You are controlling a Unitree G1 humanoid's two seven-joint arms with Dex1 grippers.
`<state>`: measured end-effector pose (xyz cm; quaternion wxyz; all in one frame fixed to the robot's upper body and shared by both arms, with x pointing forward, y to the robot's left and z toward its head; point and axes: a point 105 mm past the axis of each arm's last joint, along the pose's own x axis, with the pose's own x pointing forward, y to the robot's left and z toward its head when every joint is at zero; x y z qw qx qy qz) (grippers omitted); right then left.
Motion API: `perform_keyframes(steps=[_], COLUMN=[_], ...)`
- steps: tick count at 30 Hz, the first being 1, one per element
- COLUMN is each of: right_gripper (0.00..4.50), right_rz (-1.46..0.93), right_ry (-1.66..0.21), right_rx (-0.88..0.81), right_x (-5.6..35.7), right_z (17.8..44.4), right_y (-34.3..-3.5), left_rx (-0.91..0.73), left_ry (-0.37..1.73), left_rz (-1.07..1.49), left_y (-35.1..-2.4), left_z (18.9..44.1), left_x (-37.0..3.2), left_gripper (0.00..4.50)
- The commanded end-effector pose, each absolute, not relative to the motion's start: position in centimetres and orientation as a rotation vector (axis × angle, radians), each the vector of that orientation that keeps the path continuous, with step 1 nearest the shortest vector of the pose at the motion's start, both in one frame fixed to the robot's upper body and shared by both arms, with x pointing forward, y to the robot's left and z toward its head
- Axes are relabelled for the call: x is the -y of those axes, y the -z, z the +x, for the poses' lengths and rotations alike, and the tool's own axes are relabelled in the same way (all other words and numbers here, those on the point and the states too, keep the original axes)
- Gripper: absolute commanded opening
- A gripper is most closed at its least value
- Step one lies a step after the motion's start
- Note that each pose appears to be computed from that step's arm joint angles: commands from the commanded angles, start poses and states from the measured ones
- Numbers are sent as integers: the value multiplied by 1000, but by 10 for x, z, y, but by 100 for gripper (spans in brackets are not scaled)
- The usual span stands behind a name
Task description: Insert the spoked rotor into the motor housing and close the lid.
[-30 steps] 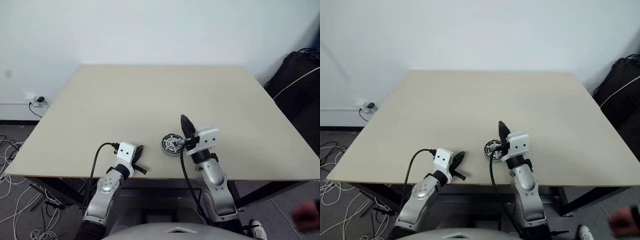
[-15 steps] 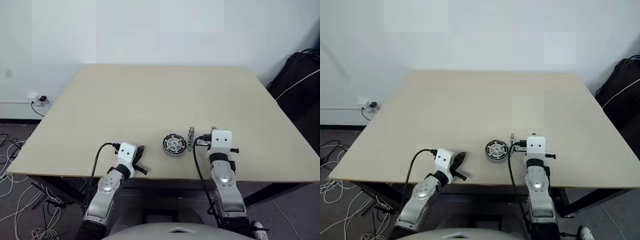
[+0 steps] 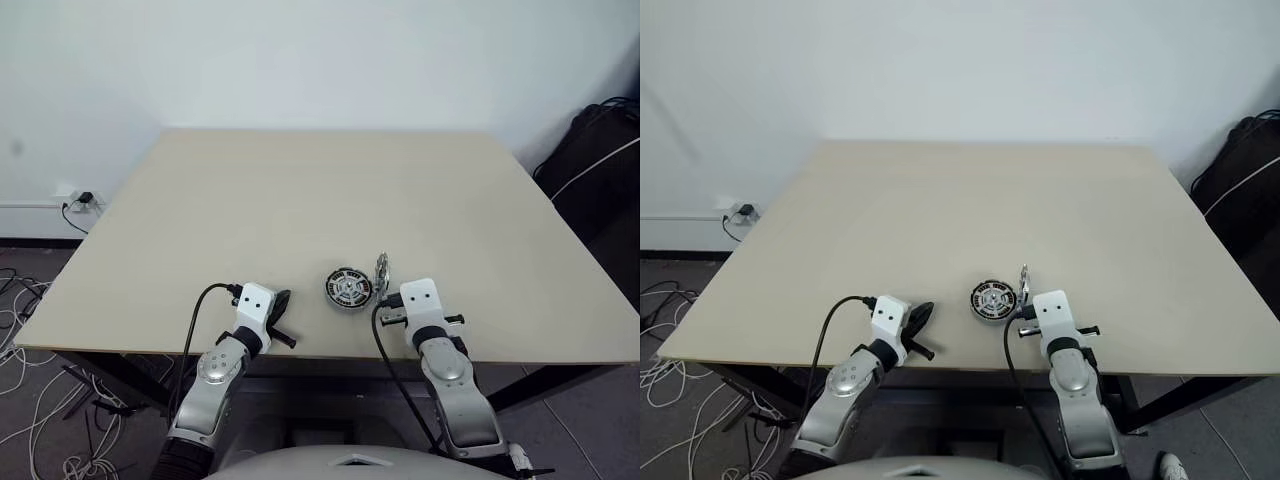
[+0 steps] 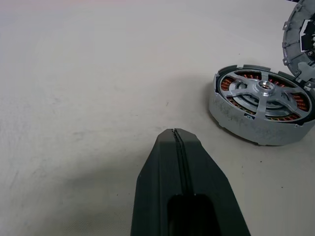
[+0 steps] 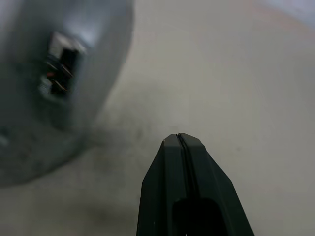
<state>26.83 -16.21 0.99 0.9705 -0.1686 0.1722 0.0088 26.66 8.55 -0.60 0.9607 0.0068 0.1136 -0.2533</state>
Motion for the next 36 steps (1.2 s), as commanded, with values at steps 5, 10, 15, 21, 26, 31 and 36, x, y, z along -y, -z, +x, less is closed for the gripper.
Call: perform_keyframes(steps=[5, 10, 15, 21, 26, 31, 36], right_gripper=[1, 1, 1, 1, 1, 1, 1], right_rz=[-340, -329, -313, -287, -264, -271, -248], right_ry=[-71, -119, -171, -218, -254, -260, -287], right_rx=[-226, -189, -178, -185, -263, -281, -283], right_x=[145, 132, 116, 100, 92, 89, 77], right_z=[280, 285, 290, 295, 300, 308, 313], right_y=[-41, -49, -52, -48, -18, -4, 2], left_rx=[-195, -192, -190, -188, -189, -189, -191], left_ry=[518, 515, 509, 502, 497, 491, 486], left_rz=[14, 14, 16, 19, 23, 30, 36], left_y=[-2, -2, -3, -3, -3, -4, -4], left_z=[271, 271, 271, 270, 269, 269, 267], left_x=[-84, -84, -85, -87, -89, -92, -95], left_gripper=[0, 0, 0, 0, 0, 0, 0])
